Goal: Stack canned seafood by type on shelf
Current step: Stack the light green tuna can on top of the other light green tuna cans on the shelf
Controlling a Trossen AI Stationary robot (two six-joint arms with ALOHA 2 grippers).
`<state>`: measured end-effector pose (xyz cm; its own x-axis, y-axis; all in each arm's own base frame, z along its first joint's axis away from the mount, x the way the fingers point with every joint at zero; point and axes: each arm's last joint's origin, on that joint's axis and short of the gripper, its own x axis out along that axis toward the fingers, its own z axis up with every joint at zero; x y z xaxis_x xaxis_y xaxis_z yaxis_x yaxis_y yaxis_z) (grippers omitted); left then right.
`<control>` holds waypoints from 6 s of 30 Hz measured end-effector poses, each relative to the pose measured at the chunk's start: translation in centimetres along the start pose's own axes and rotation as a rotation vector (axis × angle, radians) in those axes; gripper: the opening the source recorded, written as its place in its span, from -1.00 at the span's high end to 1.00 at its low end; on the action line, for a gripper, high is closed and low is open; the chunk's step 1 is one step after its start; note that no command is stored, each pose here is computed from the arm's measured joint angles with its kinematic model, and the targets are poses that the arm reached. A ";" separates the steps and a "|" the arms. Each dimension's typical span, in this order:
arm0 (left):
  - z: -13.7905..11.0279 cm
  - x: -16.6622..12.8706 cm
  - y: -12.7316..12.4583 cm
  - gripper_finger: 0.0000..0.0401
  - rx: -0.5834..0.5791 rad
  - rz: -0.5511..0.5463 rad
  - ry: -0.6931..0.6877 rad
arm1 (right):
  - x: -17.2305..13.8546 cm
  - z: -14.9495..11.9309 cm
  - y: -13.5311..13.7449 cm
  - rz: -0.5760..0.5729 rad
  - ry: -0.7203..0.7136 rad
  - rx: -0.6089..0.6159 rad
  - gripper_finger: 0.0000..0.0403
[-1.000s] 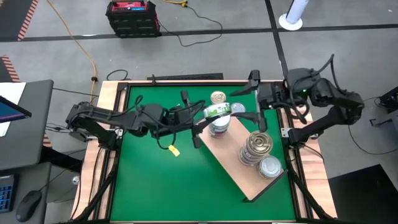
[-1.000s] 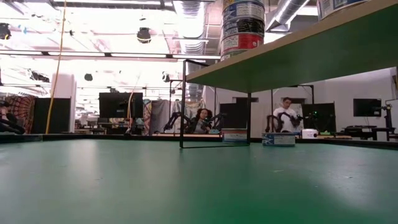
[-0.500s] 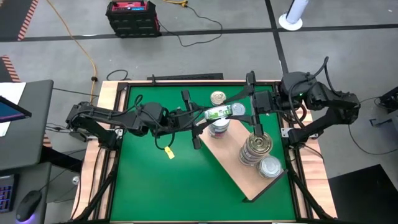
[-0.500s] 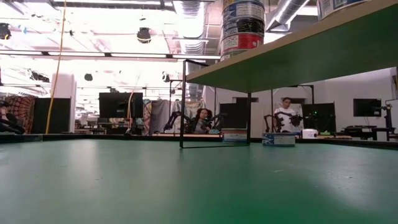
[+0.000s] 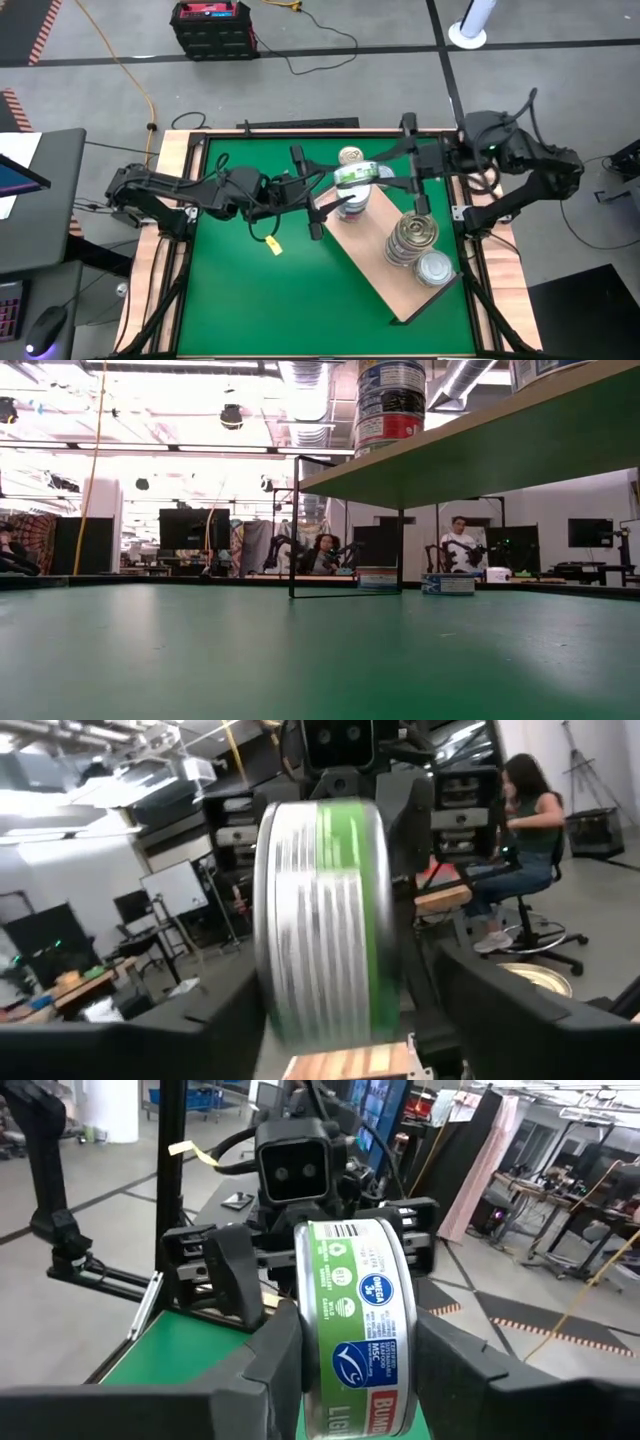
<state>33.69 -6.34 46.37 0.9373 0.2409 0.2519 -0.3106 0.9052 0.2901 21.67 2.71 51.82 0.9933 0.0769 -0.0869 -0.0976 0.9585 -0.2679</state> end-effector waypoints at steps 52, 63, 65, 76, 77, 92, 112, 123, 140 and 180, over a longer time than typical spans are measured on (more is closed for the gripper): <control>2.0 -4.0 -2.8 -0.57 -0.463 -0.204 0.125 | -11.6 -5.2 9.4 0.288 1.124 0.963 0.13; 0.6 -3.7 -7.1 -0.57 -0.403 -0.347 0.164 | -9.1 -5.8 10.5 0.165 1.158 1.233 0.12; -0.1 -3.8 -9.5 -0.57 -0.251 -0.342 0.156 | -8.5 -5.1 10.6 0.216 1.083 1.310 0.12; -0.7 -0.9 -16.3 -0.57 0.161 -0.167 0.114 | -8.6 -3.6 10.4 0.235 1.036 1.632 0.11; -0.7 -0.6 -16.7 -0.57 0.164 -0.166 0.111 | -8.6 -3.6 10.4 0.219 1.042 1.657 0.11; -2.4 2.1 -18.9 -0.57 0.562 -0.064 0.124 | -5.4 -2.0 9.4 0.192 0.789 1.959 0.11; -1.5 3.4 -17.2 -0.45 0.834 -0.016 -0.028 | -2.5 -2.0 7.1 0.239 0.641 1.903 0.11; -1.5 3.5 -16.9 0.31 0.906 0.011 -0.001 | -2.4 -2.2 6.6 0.242 0.635 1.878 0.08; -1.6 3.7 -16.5 0.30 0.895 0.050 0.039 | -2.8 -2.3 3.9 0.269 0.491 1.687 -0.37; 3.4 2.3 -10.9 0.30 -0.182 0.111 -0.065 | -7.9 0.0 0.7 0.253 0.016 0.246 -0.37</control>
<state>38.66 -16.86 46.92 0.8850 0.3250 0.3336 -0.3723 0.9240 0.0875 13.73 2.77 52.33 0.9381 0.3182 -0.1365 -0.3209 0.9471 0.0029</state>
